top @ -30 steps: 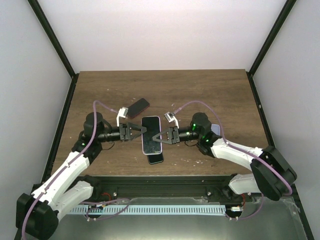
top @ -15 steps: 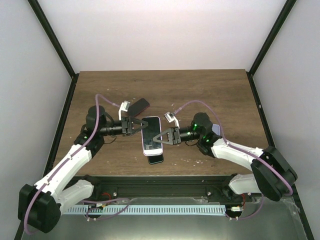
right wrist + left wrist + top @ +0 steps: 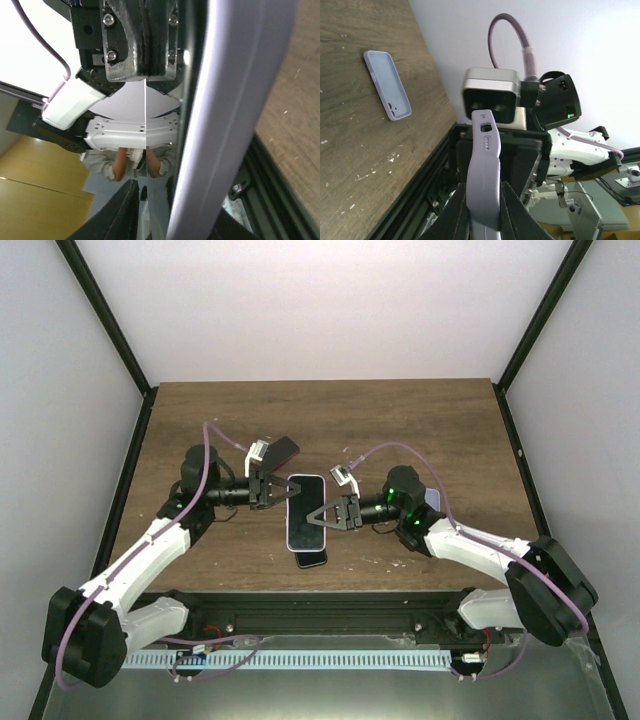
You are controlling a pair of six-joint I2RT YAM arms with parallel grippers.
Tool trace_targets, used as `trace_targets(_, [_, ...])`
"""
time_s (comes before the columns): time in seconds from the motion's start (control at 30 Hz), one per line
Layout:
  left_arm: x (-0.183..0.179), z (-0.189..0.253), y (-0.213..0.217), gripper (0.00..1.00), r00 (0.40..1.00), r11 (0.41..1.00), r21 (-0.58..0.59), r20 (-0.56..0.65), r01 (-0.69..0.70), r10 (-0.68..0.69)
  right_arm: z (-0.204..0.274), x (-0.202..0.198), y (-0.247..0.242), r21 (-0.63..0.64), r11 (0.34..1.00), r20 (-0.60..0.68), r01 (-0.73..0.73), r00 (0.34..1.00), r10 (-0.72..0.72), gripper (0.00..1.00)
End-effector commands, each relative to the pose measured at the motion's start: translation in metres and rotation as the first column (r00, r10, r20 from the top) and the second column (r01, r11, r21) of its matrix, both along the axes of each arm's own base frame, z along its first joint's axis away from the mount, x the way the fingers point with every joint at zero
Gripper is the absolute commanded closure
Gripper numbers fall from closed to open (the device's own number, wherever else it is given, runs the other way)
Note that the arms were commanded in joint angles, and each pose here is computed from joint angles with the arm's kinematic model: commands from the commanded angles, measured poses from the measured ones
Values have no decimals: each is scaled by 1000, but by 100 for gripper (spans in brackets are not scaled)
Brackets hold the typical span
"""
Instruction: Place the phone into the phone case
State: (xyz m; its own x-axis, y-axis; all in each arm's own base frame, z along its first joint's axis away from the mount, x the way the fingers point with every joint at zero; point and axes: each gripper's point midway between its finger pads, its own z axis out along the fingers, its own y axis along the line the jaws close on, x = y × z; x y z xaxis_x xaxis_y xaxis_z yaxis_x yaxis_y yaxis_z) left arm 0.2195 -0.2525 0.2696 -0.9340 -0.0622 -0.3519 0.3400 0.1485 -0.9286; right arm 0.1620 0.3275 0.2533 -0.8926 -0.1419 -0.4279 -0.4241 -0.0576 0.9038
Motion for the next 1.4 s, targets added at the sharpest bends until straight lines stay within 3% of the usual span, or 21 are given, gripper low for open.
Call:
trace_targets(0.0, [-6,17,0,92,996,999,-14,79,37,-36,29,4,0,66,997,77,41,996,-46,80])
trace_targets(0.1, [-7,25,0,82,996,999,-26,87,36,-34,27,4,-1,68,997,106,47,993,-54,87])
trace_targets(0.17, [-8,30,1,69,995,999,-25,96,29,-27,26,1,-1,63,998,126,27,991,-34,89])
trace_targets(0.27, [-8,33,2,63,994,1000,-11,107,17,-15,27,-4,-2,71,997,159,-6,987,-5,90])
trace_targets(0.3, [-8,33,3,63,994,1000,-9,111,13,-12,27,-6,-2,67,998,168,-19,986,7,90])
trace_targets(0.4, [-8,33,3,86,993,1000,-13,116,8,-7,24,-7,-2,44,999,178,-29,984,21,91])
trace_targets(0.47, [-9,32,3,92,993,1000,-18,121,21,-19,24,-6,-2,31,999,182,-20,983,14,88])
trace_targets(0.6, [-16,34,2,96,987,998,-23,147,65,-61,31,-3,-4,11,1000,186,24,982,-25,75])
trace_targets(0.7, [-22,41,2,96,980,995,-22,177,96,-90,36,8,-7,-13,994,170,108,980,-104,57])
trace_targets(0.83, [-29,42,3,96,972,991,-11,198,130,-125,44,19,-12,-11,982,128,187,975,-184,47])
trace_targets(0.93, [-34,43,3,96,967,987,-16,202,162,-156,54,24,-16,18,977,109,214,971,-215,47])
trace_targets(1.17, [-39,31,3,96,968,983,2,175,184,-182,79,33,-20,68,965,159,254,952,-261,54])
trace_targets(1.37, [-26,14,4,96,982,989,85,137,120,-131,81,36,-18,73,967,211,242,944,-252,89])
